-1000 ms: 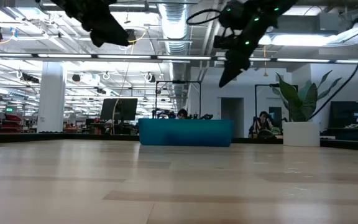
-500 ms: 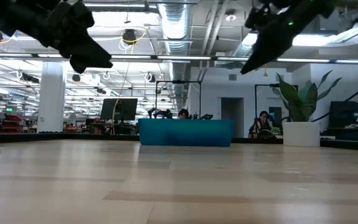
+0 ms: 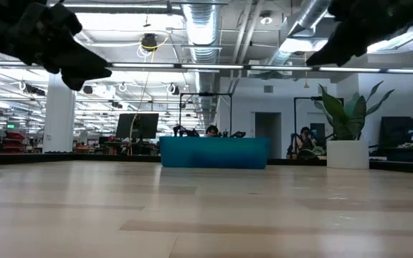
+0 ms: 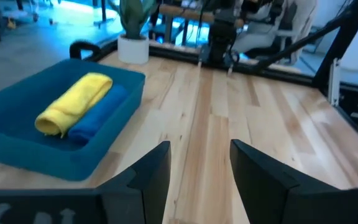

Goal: Roll microfiber towels into tight, uniform cylinder then place into a basket
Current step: Return to Home Position

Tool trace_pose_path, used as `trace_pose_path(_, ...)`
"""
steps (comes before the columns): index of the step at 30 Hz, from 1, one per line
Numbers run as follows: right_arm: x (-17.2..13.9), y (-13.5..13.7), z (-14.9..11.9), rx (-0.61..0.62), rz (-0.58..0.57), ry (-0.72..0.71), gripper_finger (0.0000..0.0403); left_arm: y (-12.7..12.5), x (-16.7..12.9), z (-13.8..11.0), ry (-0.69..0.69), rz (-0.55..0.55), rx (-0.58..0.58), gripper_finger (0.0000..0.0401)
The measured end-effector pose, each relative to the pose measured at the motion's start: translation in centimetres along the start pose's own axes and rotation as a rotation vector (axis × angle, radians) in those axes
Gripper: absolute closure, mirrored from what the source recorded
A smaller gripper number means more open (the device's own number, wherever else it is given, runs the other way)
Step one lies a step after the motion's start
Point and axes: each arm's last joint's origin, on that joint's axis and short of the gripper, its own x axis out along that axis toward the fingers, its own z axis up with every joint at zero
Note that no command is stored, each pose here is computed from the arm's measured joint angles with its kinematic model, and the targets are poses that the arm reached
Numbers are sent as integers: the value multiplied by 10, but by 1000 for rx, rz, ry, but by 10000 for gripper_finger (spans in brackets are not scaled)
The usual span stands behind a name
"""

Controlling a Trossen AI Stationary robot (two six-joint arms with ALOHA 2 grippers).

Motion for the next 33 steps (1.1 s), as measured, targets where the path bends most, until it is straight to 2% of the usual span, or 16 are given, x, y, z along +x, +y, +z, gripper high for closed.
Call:
trace_pose_path(5, -15, 3, -10, 13, 17, -104, 349, 1, -9, -4, -71, -11, 0, 244)
trace_pose_path(14, -23, 10, -37, 29, 64, -246, 349, 1, -23, -8, -203, -38, -27, 244)
trace_pose_path(19, -25, 12, -51, 64, 85, -298, 349, 2, -20, -23, -296, -73, -45, 244)
trace_pose_path(33, -24, 16, -82, 120, 98, -356, 349, -2, -20, -24, -315, -117, -32, 244)
